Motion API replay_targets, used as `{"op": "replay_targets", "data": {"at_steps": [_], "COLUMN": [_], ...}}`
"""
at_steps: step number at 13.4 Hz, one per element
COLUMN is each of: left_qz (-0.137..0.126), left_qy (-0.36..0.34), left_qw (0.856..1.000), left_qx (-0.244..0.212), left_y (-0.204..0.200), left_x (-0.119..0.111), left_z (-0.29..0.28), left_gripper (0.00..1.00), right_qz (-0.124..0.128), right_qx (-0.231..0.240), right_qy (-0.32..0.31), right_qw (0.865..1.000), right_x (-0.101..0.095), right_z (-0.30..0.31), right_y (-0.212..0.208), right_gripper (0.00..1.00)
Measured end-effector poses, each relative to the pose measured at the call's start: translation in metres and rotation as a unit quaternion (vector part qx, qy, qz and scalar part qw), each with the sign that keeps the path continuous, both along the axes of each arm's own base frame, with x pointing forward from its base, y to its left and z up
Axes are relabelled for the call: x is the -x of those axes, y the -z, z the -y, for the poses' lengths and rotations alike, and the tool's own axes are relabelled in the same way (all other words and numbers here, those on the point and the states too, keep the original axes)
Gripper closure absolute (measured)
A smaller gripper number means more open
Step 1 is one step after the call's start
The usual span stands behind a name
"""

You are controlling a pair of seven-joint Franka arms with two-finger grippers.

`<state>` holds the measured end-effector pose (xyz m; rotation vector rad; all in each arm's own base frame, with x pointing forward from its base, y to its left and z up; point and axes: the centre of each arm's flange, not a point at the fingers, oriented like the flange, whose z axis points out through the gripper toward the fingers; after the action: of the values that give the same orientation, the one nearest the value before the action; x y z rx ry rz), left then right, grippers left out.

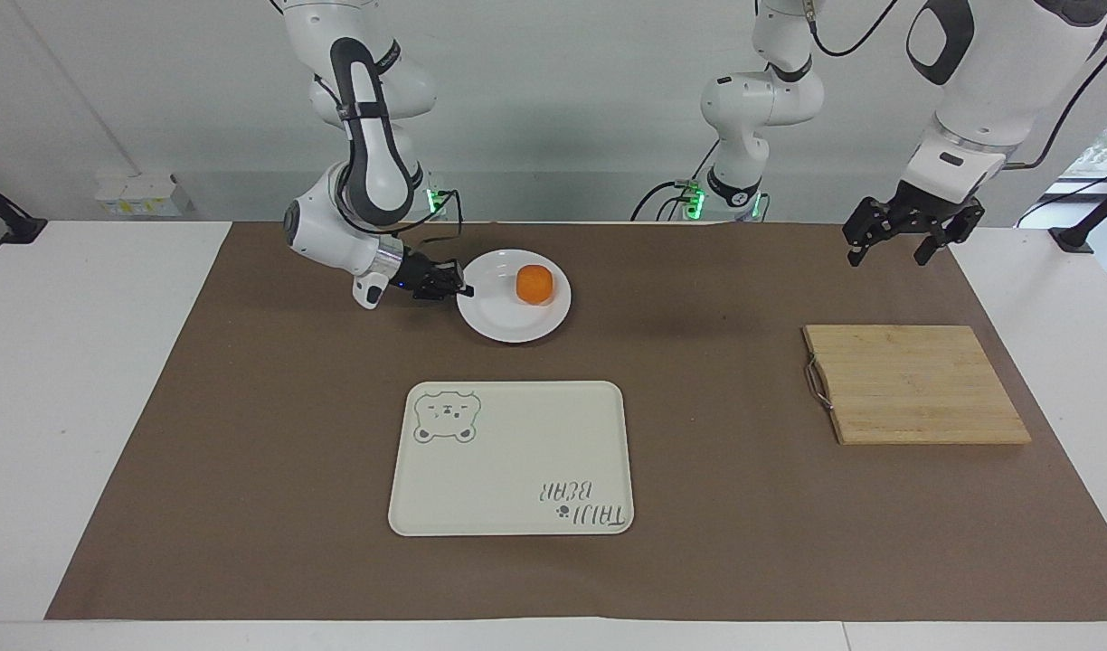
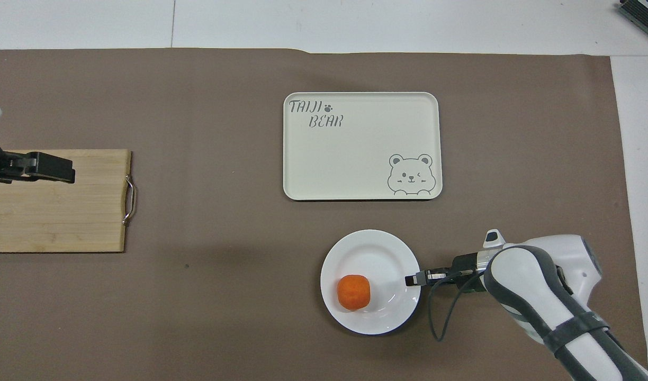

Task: Place orange and plate with both arms
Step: 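Close the right gripper on the plate rim, then slide the plate with the right gripper onto the cream tray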

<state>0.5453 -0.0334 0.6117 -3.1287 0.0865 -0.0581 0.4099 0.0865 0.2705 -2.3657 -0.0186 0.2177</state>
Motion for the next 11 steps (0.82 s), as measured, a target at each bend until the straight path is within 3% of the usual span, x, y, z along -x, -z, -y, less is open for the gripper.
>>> {"op": "replay_targets", "data": {"at_steps": [6, 11], "left_qz": [0.0, 0.0], "left_qy": [0.0, 0.0], "left_qw": [1.0, 1.0], "left_qx": [0.0, 0.0], "left_y": [0.0, 0.0], "left_x": [0.0, 0.0], "left_z": [0.0, 0.0], "left_gripper": [0.0, 0.0], "right_qz": [0.022, 0.026], "right_qx": [-0.014, -0.065], "right_qy": [0.004, 0.045], "right_qw": [1.0, 0.997], "right_x": [-0.028, -0.047], "right_z": [-0.005, -0.008], "right_y": [-0.025, -0.042], "right_gripper": [0.95, 0.95]}}
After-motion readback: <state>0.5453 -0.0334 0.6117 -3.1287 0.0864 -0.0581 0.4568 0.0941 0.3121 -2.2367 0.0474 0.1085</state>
